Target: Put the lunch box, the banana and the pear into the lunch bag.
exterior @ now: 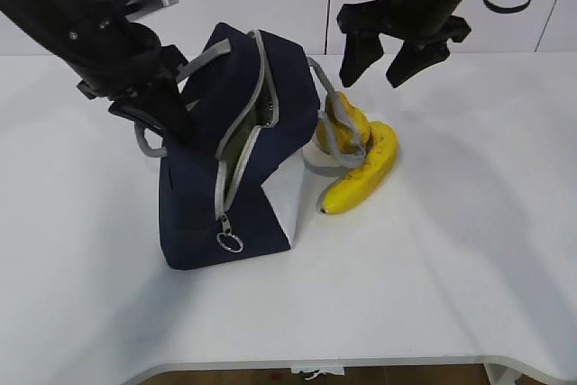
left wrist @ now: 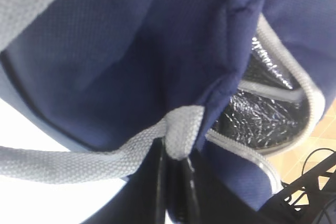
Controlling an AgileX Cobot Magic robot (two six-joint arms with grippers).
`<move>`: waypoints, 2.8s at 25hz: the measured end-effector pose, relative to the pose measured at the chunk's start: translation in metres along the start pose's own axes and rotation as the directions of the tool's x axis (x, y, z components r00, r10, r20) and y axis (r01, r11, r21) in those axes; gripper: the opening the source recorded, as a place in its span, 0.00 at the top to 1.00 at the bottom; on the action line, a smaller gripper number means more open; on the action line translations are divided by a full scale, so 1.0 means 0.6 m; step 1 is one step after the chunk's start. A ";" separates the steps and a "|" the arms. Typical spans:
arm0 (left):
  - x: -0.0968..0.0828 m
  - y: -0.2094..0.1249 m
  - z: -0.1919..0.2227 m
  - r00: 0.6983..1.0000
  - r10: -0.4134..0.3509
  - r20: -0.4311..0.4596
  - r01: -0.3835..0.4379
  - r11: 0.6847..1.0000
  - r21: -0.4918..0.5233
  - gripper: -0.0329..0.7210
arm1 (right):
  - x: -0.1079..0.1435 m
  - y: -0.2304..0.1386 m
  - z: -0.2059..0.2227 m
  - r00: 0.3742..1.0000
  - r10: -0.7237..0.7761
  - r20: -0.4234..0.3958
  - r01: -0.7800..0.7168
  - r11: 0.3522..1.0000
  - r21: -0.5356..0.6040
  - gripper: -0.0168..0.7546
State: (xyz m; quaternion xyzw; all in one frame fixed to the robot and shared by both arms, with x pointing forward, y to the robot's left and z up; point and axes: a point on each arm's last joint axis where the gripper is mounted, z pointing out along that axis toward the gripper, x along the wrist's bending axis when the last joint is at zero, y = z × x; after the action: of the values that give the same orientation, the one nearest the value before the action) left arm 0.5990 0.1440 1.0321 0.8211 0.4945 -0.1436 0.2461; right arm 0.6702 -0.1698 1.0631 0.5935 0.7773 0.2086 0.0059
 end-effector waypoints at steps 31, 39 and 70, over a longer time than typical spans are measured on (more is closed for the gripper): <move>0.008 -0.005 0.000 0.998 0.026 -0.053 -0.024 0.999 0.036 0.95 | -0.063 -0.021 0.114 0.837 0.472 0.277 -0.504 0.862 0.056 0.26; 0.008 -0.005 0.000 0.998 0.026 -0.055 -0.025 0.999 0.034 0.95 | -0.065 -0.022 0.129 0.808 0.522 0.274 -0.555 0.831 0.052 0.26; 0.011 -0.005 -0.001 0.997 0.034 -0.072 -0.031 0.999 0.039 0.95 | -0.075 -0.029 0.200 0.789 0.558 0.256 -0.596 0.796 0.103 0.63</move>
State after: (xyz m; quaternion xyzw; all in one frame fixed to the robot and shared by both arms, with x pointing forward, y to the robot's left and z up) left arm 0.5993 0.1505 1.0284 0.8383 0.4868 -0.1188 0.2148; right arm 0.6981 -0.1768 0.9369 0.8199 0.5680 0.0652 -0.0284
